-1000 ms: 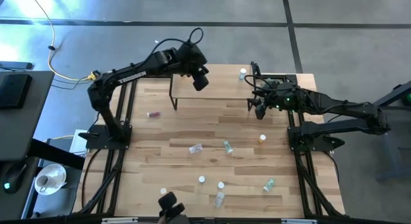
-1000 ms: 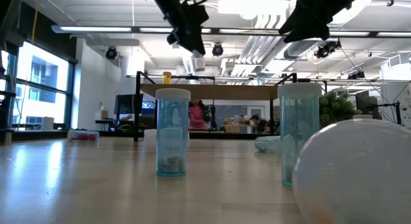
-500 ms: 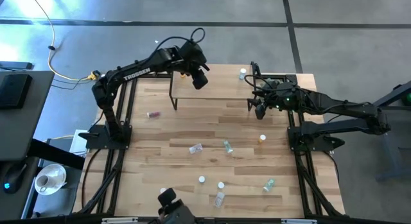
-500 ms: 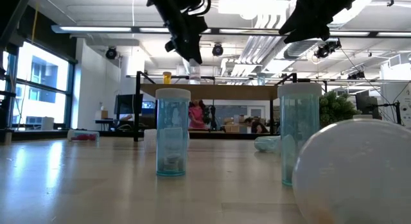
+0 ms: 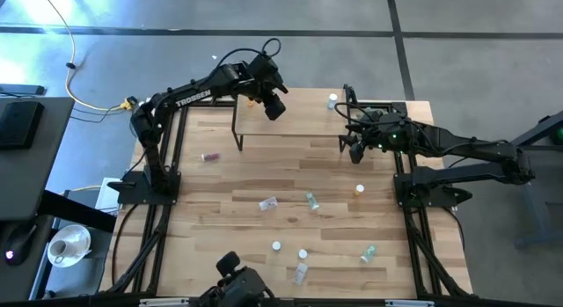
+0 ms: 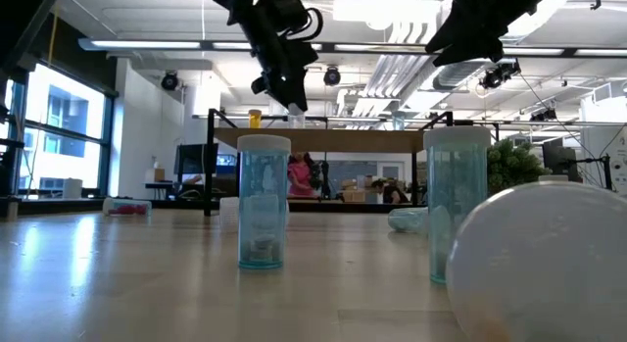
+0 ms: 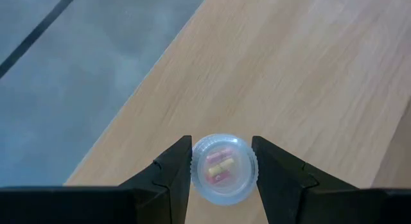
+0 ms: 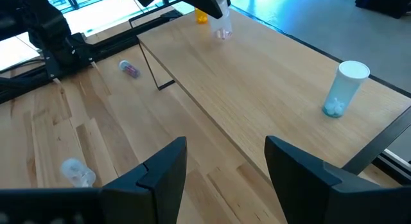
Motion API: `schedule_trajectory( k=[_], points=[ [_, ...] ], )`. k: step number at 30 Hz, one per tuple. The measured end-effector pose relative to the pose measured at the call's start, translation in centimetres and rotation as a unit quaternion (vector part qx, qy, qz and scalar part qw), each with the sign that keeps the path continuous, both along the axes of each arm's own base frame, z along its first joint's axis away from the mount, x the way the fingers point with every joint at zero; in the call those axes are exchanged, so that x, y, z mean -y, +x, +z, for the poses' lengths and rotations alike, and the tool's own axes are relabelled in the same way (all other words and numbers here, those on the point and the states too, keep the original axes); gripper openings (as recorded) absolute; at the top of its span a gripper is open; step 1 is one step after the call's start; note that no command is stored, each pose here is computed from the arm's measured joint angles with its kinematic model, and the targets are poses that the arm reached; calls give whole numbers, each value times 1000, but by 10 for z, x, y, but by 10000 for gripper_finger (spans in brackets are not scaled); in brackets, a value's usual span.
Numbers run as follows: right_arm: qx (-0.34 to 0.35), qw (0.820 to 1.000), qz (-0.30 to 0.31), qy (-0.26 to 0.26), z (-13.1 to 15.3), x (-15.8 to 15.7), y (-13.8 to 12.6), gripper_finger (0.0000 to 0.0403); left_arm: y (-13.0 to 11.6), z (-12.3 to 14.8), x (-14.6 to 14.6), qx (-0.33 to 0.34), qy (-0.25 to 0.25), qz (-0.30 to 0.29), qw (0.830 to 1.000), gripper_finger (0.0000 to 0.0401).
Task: Pick and place medicine bottles onto shelf by color
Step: Put the bottom left transparent pill bottle on the shelf
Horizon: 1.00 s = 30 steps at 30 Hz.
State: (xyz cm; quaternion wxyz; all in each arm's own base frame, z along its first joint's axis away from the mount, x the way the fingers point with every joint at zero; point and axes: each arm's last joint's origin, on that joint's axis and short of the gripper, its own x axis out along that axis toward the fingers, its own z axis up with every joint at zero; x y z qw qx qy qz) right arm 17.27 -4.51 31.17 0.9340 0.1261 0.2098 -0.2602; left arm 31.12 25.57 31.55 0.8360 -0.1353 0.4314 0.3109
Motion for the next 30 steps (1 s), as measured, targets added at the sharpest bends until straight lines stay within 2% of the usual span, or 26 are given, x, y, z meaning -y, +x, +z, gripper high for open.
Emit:
schedule_trajectory(
  k=[11, 19, 30],
  points=[
    [2, 1000, -2, 3, 0, 0, 0, 200, -5, -3, -5, 4, -14, 18, 1000, 134],
    [2, 1000, -2, 2, 0, 0, 0, 200, 5, -15, -11, 15, -27, 10, 999, 134],
    [1, 1000, -1, 2, 0, 0, 0, 200, 6, -15, -12, 25, -32, 19, 999, 134]
  ],
)
